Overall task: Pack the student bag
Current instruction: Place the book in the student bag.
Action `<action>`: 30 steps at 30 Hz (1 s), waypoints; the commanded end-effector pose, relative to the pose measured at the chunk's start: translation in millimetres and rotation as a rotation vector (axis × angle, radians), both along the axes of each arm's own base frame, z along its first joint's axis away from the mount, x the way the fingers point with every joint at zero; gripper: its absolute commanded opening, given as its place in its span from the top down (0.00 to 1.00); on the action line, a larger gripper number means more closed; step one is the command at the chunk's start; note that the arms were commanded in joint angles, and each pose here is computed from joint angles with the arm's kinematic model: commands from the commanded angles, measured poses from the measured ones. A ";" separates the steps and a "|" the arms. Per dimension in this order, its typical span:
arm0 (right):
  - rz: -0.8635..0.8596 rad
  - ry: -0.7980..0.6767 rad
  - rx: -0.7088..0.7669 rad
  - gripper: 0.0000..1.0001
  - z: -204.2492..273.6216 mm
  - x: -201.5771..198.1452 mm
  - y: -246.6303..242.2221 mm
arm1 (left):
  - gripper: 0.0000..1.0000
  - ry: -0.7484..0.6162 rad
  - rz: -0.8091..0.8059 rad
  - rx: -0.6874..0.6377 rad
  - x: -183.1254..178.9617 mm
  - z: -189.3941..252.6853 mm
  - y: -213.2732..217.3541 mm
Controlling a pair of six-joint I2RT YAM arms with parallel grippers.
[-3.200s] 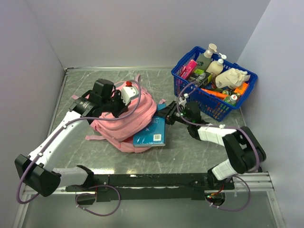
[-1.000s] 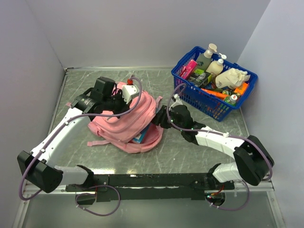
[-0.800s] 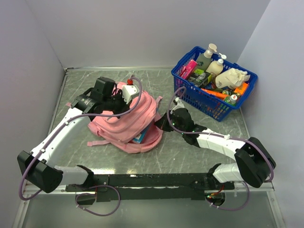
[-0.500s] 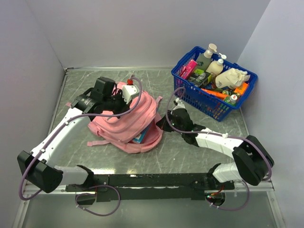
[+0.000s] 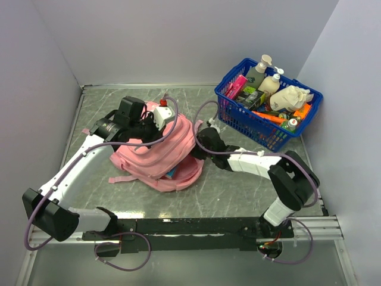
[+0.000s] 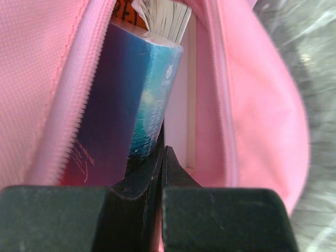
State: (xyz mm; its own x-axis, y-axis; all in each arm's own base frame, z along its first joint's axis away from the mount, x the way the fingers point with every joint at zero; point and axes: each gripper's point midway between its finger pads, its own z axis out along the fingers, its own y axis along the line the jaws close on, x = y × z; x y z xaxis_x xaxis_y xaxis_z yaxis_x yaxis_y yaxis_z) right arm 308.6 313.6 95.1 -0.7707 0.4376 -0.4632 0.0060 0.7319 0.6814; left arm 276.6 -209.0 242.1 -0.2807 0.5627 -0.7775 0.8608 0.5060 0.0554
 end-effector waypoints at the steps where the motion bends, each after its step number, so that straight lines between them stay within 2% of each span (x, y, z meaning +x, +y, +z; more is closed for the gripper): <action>1: 0.024 -0.052 0.219 1.00 60.2 7.6 61.5 | 0.95 -0.099 -0.075 -0.119 6.2 37.1 -24.5; 6: 0.118 -0.051 0.277 1.00 74.4 7.9 97.7 | 0.95 -0.076 -0.087 -0.128 7.0 31.3 -28.8; 12: 0.056 -0.063 0.278 1.00 68.4 5.6 49.7 | 0.94 -0.089 -0.064 -0.096 8.6 21.0 -21.7; 13: 0.049 -0.063 0.266 0.93 66.5 5.4 41.7 | 0.93 -0.087 -0.057 -0.090 9.8 18.2 -20.6; 14: 0.034 -0.065 0.261 0.81 66.2 2.9 27.6 | 0.89 -0.084 -0.049 -0.088 11.0 13.7 -19.2; 15: 0.033 -0.072 0.259 0.73 66.3 0.1 21.6 | 0.82 -0.079 -0.036 -0.086 13.1 10.4 -17.3; 17: 0.038 -0.105 0.240 0.65 69.1 -10.1 5.3 | 0.80 -0.057 -0.009 -0.108 18.0 5.8 -16.9; 18: 0.023 -0.120 0.216 0.58 69.1 -10.6 -2.5 | 0.73 -0.041 -0.004 -0.126 20.3 4.6 -16.2; 19: 0.028 -0.140 0.184 0.43 69.6 -13.4 -8.2 | 0.66 -0.006 0.010 -0.137 23.1 -1.1 -18.1; 20: 0.025 -0.163 0.172 0.34 76.3 -18.2 -16.0 | 0.61 0.012 0.013 -0.146 24.7 -2.6 -19.7; 21: 0.011 -0.156 0.129 0.31 70.4 -21.6 -25.5 | 0.56 0.033 0.007 -0.152 25.2 -4.6 -21.1; 23: 0.015 -0.198 0.114 0.30 76.3 -32.4 -38.6 | 0.53 0.073 0.005 -0.152 31.8 -9.9 -24.9; 24: 0.034 -0.193 0.100 0.37 74.1 -41.8 -40.1 | 0.45 0.100 0.009 -0.147 31.6 -12.5 -22.4; 25: 0.008 -0.233 0.076 0.42 81.2 -43.6 -48.4 | 0.40 0.118 0.005 -0.141 33.9 -16.2 -22.9; 27: 0.027 -0.224 -0.005 0.54 68.6 -60.0 -55.3 | 0.31 0.122 0.007 -0.141 36.3 -9.5 -17.6; 30: 0.106 -0.253 -0.118 0.59 54.0 -89.8 -56.5 | 0.24 0.088 -0.017 -0.159 34.9 7.3 -2.6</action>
State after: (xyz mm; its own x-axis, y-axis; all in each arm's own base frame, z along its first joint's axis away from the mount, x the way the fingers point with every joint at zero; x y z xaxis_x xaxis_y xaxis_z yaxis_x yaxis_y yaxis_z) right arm 248.2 270.3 177.8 -0.6660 0.4537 -0.5922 -0.1824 0.6708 0.7189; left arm 307.6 -230.1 221.4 -0.3799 0.4668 -0.7986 0.8606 0.4950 -0.1200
